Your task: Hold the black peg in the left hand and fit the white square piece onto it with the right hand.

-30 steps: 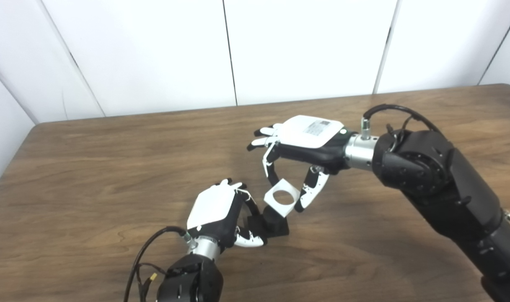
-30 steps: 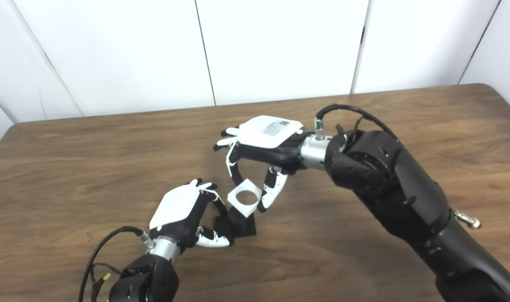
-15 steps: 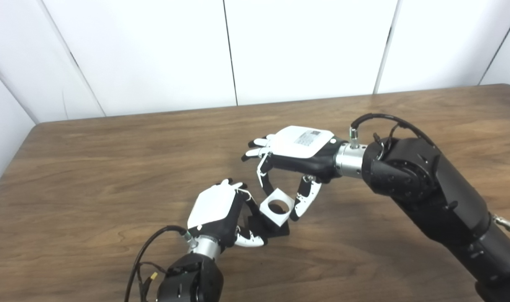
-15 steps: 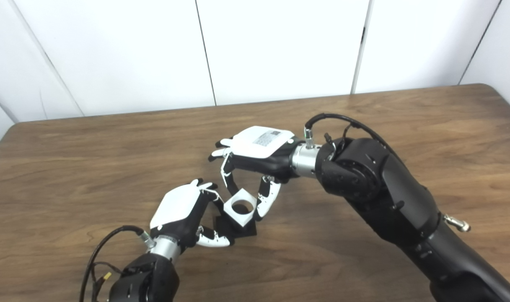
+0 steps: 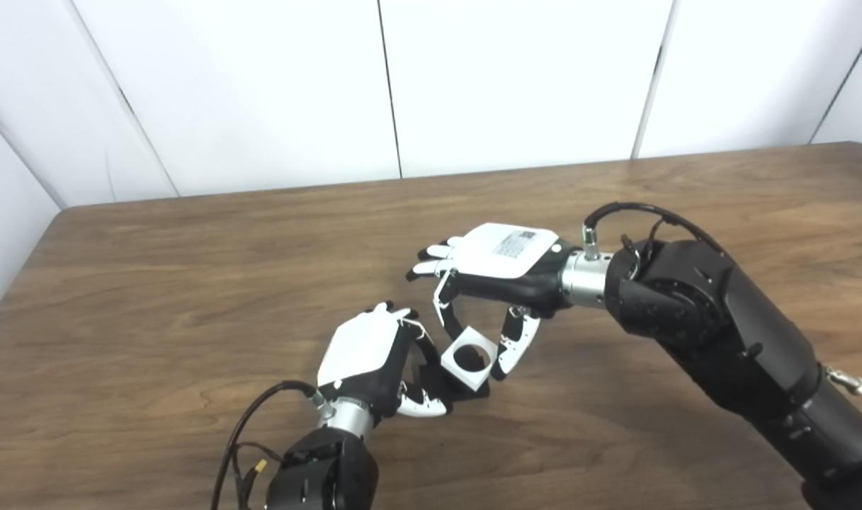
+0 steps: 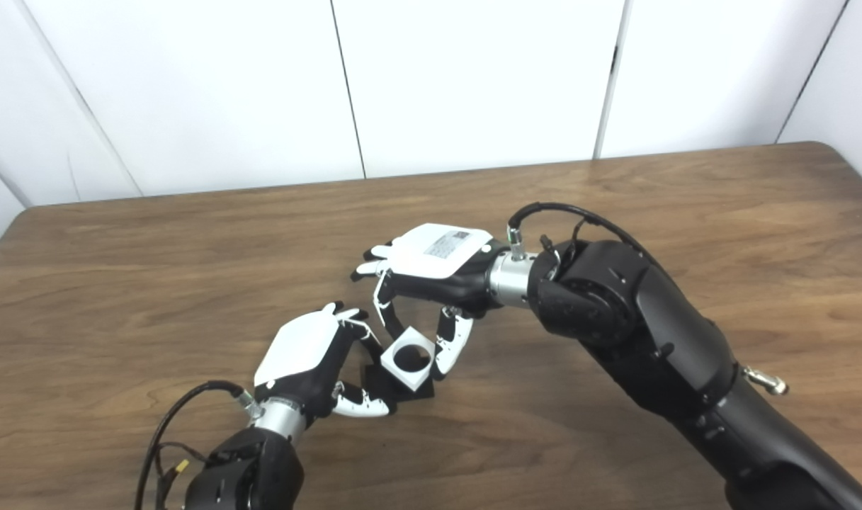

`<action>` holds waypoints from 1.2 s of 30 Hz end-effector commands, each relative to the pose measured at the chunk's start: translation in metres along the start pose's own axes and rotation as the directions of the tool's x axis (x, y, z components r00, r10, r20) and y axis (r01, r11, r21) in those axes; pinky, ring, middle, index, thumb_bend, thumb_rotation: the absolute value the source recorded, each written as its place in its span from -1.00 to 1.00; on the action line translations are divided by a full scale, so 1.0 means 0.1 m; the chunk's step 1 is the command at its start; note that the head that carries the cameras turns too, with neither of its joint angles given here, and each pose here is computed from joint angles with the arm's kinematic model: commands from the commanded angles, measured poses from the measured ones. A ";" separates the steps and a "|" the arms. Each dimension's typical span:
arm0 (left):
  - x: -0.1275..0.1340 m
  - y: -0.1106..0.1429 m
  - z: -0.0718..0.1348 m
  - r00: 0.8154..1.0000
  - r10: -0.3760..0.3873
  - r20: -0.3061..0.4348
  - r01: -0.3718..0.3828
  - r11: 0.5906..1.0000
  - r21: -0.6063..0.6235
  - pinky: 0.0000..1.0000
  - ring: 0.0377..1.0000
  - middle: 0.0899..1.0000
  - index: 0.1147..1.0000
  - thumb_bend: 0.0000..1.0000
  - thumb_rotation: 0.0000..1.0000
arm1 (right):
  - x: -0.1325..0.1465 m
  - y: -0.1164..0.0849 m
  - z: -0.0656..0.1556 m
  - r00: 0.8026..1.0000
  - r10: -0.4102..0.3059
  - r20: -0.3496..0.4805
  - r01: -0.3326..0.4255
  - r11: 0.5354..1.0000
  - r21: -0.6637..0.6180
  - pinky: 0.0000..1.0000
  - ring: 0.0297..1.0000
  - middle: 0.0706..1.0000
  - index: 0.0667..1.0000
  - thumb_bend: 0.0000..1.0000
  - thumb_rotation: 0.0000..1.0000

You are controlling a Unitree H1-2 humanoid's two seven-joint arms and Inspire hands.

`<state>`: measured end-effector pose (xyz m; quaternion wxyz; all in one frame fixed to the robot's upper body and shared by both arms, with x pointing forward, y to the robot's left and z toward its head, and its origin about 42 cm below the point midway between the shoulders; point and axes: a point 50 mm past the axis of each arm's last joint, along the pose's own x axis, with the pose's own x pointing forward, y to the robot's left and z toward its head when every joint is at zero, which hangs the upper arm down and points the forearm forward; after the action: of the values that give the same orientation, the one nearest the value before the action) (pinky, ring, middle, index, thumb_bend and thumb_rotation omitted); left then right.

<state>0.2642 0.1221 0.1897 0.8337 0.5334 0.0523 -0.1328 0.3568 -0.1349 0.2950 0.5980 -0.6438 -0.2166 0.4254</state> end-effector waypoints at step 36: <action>0.03 0.01 0.14 0.999 0.045 0.017 -0.044 0.999 -0.018 1.00 1.00 0.80 -0.16 0.05 -0.89 | 0.05 -0.13 0.07 0.994 -0.081 0.070 0.089 0.989 -0.119 0.94 1.00 0.91 -0.09 0.05 -0.71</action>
<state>0.2641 0.1152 0.1891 0.8392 0.5269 0.0514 -0.1246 0.3542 -0.1284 0.2915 0.5691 -0.6573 -0.2565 0.4223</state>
